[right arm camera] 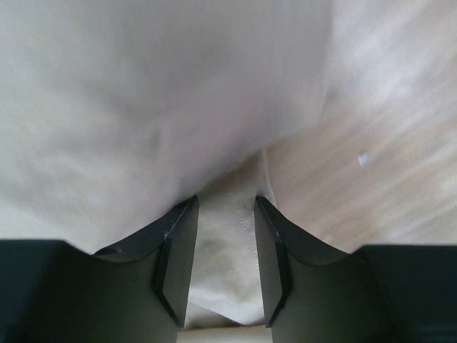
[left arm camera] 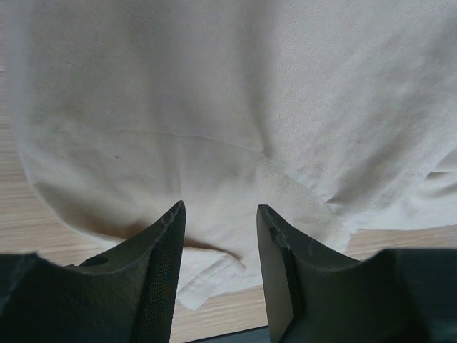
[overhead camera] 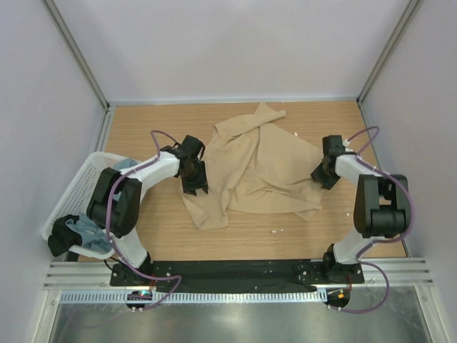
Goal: Fold and stack the t-shirts
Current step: Flatten the tshirt out
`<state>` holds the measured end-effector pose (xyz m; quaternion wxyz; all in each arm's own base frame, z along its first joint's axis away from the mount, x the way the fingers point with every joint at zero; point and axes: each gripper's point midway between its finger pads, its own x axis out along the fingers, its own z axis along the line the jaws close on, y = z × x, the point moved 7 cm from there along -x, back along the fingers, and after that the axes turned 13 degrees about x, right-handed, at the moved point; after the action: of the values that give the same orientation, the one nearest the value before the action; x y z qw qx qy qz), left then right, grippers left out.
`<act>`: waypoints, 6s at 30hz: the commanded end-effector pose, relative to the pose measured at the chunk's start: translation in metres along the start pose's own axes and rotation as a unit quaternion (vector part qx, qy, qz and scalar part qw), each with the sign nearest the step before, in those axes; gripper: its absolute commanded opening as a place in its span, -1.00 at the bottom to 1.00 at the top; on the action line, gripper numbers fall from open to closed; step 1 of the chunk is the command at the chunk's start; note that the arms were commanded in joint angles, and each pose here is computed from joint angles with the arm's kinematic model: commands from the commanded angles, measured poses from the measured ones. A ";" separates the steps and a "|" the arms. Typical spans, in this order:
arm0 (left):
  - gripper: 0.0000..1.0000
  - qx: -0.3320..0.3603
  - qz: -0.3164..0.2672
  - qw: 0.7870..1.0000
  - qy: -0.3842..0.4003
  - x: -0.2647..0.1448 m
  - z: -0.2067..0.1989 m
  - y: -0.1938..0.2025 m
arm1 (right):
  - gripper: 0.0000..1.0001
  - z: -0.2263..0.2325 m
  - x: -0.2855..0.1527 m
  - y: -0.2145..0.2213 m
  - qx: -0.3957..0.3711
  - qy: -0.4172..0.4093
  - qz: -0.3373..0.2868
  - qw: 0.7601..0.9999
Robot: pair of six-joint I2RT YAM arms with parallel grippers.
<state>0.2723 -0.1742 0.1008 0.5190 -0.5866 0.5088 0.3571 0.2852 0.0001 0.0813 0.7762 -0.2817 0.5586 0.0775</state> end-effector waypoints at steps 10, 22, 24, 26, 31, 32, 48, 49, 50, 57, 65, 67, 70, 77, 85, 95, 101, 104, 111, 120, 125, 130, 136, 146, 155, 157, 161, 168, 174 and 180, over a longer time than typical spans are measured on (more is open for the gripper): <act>-0.56 0.081 0.025 0.991 -0.108 -0.029 -0.038 0.027 | 0.46 0.066 -0.016 -0.085 -0.090 0.066 -0.096 0.989; -0.59 0.137 0.052 0.977 -0.152 -0.006 -0.048 0.064 | 0.49 -0.024 -0.089 -0.029 -0.100 0.028 -0.071 0.992; -0.46 0.137 0.053 0.977 -0.154 -0.005 -0.048 0.065 | 0.49 -0.029 -0.094 -0.027 -0.102 0.026 -0.074 0.992; -0.45 0.138 0.055 0.977 -0.156 -0.002 -0.048 0.065 | 0.49 -0.034 -0.095 -0.023 -0.102 0.027 -0.072 0.992; -0.41 0.138 0.062 0.976 -0.156 0.007 -0.047 0.067 | 0.49 -0.037 -0.091 -0.015 -0.097 0.015 -0.055 0.994; -0.41 0.140 0.064 0.976 -0.156 0.009 -0.047 0.068 | 0.49 -0.036 -0.090 -0.014 -0.096 0.012 -0.051 0.994; -0.39 0.139 0.051 0.978 -0.148 -0.001 -0.054 0.059 | 0.49 -0.044 -0.078 -0.003 -0.109 0.016 -0.029 0.994; -0.39 0.139 0.049 0.978 -0.147 -0.001 -0.055 0.059 | 0.49 -0.044 -0.078 -0.003 -0.108 0.016 -0.029 0.994; -0.39 0.138 0.048 0.978 -0.147 -0.001 -0.055 0.059 | 0.49 -0.044 -0.078 -0.003 -0.110 0.016 -0.028 0.993; -0.36 0.131 0.043 0.980 -0.141 -0.005 -0.057 0.058 | 0.49 -0.045 -0.076 -0.001 -0.111 0.015 -0.024 0.993; -0.34 0.118 0.002 0.984 -0.136 -0.027 -0.055 0.054 | 0.49 -0.046 -0.076 0.001 -0.113 0.013 -0.021 0.993; -0.28 0.118 -0.005 0.984 -0.132 -0.026 -0.055 0.054 | 0.49 -0.046 -0.075 0.001 -0.112 0.013 -0.022 0.993; -0.26 0.119 0.028 0.984 -0.130 -0.011 -0.054 0.062 | 0.48 -0.045 -0.074 0.002 -0.110 0.009 -0.018 0.994; -0.32 0.119 0.033 0.983 -0.136 0.008 -0.050 0.064 | 0.49 -0.048 -0.074 0.005 -0.108 0.008 -0.013 0.994; -0.54 0.118 0.042 0.983 -0.136 0.016 -0.044 0.071 | 0.49 -0.048 -0.077 0.005 -0.105 0.003 -0.017 0.994; -1.00 0.119 0.005 0.983 -0.141 -0.027 -0.043 0.062 | 0.46 -0.047 -0.073 0.007 -0.097 0.008 -0.009 0.995; -1.00 0.089 -0.044 0.989 -0.110 -0.066 -0.032 0.067 | 0.45 -0.041 -0.070 0.009 -0.091 0.002 0.013 0.996; -1.00 0.080 -0.067 0.989 -0.106 -0.081 -0.028 0.068 | 0.46 -0.039 -0.071 0.010 -0.085 0.002 0.023 0.996; -1.00 0.036 -0.098 0.992 -0.074 -0.099 -0.011 0.072 | 0.48 -0.039 -0.077 0.008 -0.072 0.004 0.035 0.997; -1.00 -0.010 -0.260 0.959 -0.115 -0.197 0.031 0.082 | 0.01 -0.056 -0.066 -0.018 -0.009 0.028 0.013 0.999; -1.00 -0.009 -0.329 0.940 -0.093 -0.238 0.038 0.086 | 0.16 -0.052 -0.064 -0.018 -0.018 0.006 0.025 1.000; -1.00 0.011 -0.301 0.952 -0.046 -0.226 0.023 0.085 | 0.18 -0.062 -0.059 0.005 0.009 -0.006 0.067 0.998; -1.00 0.032 -0.290 0.956 -0.034 -0.215 0.015 0.079 | -0.11 -0.082 -0.061 0.033 0.055 0.008 0.106 0.993; -1.00 0.048 -0.271 0.961 -0.015 -0.203 0.004 0.071 | -0.47 -0.094 -0.057 0.037 0.074 0.039 0.086 0.993; -1.00 0.048 -0.271 0.961 -0.013 -0.204 0.002 0.070 | -0.25 -0.093 -0.040 0.040 0.070 0.036 0.090 0.993; -1.00 0.047 -0.272 0.961 -0.014 -0.204 0.003 0.070 | -0.24 -0.093 -0.035 0.040 0.070 0.039 0.091 0.993; -1.00 0.045 -0.271 0.961 -0.015 -0.204 0.003 0.070 | -0.24 -0.093 -0.027 0.041 0.068 0.048 0.096 0.992; -1.00 0.039 -0.278 0.960 -0.017 -0.207 0.004 0.070 | -0.49 -0.099 -0.012 0.044 0.069 0.070 0.086 0.991; -1.00 0.033 -0.301 0.953 -0.028 -0.221 0.006 0.065 | -0.98 -0.096 -0.005 0.038 0.042 0.069 0.082 0.993; -1.00 0.021 -0.373 0.927 -0.023 -0.255 -0.003 0.037 | -0.97 -0.056 -0.054 -0.002 0.043 -0.014 0.026 0.999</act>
<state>0.1609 -0.1166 0.2959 0.6350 -0.6825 0.3097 0.1871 0.1916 -0.0114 0.0838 0.7503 -0.1910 0.6214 0.1200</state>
